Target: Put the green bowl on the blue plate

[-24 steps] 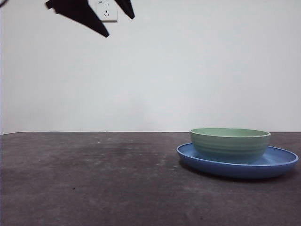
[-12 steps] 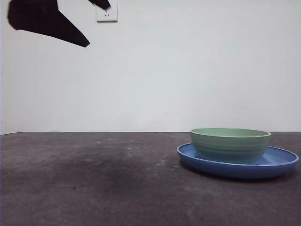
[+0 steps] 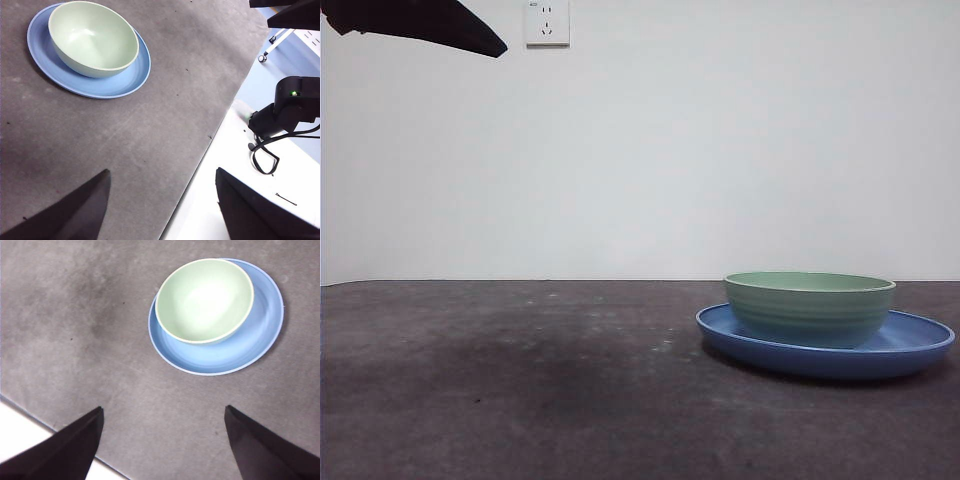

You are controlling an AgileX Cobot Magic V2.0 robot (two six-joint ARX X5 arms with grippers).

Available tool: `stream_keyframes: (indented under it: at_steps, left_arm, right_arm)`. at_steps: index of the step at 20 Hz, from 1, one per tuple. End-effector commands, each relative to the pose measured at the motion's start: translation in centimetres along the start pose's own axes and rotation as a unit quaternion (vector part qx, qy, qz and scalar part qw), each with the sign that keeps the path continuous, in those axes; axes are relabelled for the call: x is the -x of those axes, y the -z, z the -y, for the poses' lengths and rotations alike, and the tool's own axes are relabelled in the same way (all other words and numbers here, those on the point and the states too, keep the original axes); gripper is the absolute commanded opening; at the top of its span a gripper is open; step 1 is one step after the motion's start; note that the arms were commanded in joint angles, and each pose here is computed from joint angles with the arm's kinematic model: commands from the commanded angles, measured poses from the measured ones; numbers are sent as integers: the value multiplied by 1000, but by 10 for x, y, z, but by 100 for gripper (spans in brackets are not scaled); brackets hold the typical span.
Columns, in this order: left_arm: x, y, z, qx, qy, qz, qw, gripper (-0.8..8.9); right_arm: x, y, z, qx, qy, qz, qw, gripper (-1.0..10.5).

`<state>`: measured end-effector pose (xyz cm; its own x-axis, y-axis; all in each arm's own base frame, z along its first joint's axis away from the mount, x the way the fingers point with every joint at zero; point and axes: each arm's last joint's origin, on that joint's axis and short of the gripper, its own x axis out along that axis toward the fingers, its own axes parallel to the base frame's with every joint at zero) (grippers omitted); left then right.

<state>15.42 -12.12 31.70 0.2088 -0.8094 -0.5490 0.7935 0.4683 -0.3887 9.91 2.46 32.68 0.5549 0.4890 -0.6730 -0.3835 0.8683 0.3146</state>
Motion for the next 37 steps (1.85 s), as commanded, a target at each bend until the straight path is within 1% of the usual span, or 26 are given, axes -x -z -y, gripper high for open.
stream_keyframes:
  at_steps: [1, 3, 5, 7, 11, 13, 14, 16, 19, 21, 23, 25, 28, 30, 31, 33, 34, 37]
  left_arm:
    - [0, -3, 2, -12, 5, 2, 1000, 339]
    - [0, -3, 2, -12, 5, 2, 1000, 339]
    - [0, -3, 2, -12, 5, 2, 1000, 339]
    - [0, -3, 2, -12, 5, 2, 1000, 339]
    - [0, -3, 2, -12, 5, 2, 1000, 339]
    - [0, -3, 2, -14, 5, 2, 1000, 339]
    - [0, -3, 2, -15, 5, 2, 1000, 339]
    - [0, -3, 2, -16, 5, 1, 1000, 339]
    - [0, -2, 2, -15, 5, 1, 1000, 340]
    - [0, -2, 2, -15, 5, 1, 1000, 339]
    - [0, -2, 2, -15, 5, 1, 1000, 339]
    - [0, -2, 2, -15, 5, 1, 1000, 339]
    - [0, -2, 2, -14, 5, 0, 1000, 339]
    - [0, -2, 2, -15, 5, 0, 1000, 339]
    - [0, -2, 2, -15, 5, 0, 1000, 339]
    - [0, -2, 2, -15, 5, 0, 1000, 339]
    - [0, -2, 2, -15, 5, 0, 1000, 339]
    - [0, -2, 2, -15, 5, 0, 1000, 339]
  right_arm:
    - [3, -4, 0, -19, 37, 10, 999, 387]
    - [3, -6, 3, -33, 81, 13, 996, 387]
    - [1, -8, 7, -44, 125, 19, 991, 387]
    - [-3, -13, 11, -58, 160, 24, 985, 387]
    - [-17, -26, 22, -79, 169, 23, 982, 387]
    - [-29, -35, 30, -87, 173, 15, 981, 387]
    - [-35, -39, 35, -92, 173, 11, 981, 387]
    - [-57, -49, 52, -108, 165, -10, 980, 387]
    - [-91, -59, 85, -137, 153, -46, 978, 386]
    - [-115, -61, 103, -152, 140, -68, 976, 386]
    - [-136, -62, 116, -155, 120, -83, 977, 385]
    - [-155, -60, 127, -158, 118, -96, 976, 333]
    - [-177, -56, 138, -168, 96, -112, 975, 323]
    - [-188, -54, 144, -171, 95, -119, 973, 319]
    - [-192, -53, 147, -172, 94, -123, 973, 299]
    - [-199, -51, 150, -174, 83, -127, 973, 258]
    - [-202, -50, 150, -175, 72, -126, 974, 256]
    - [-209, -50, 149, -169, 66, -126, 975, 187]
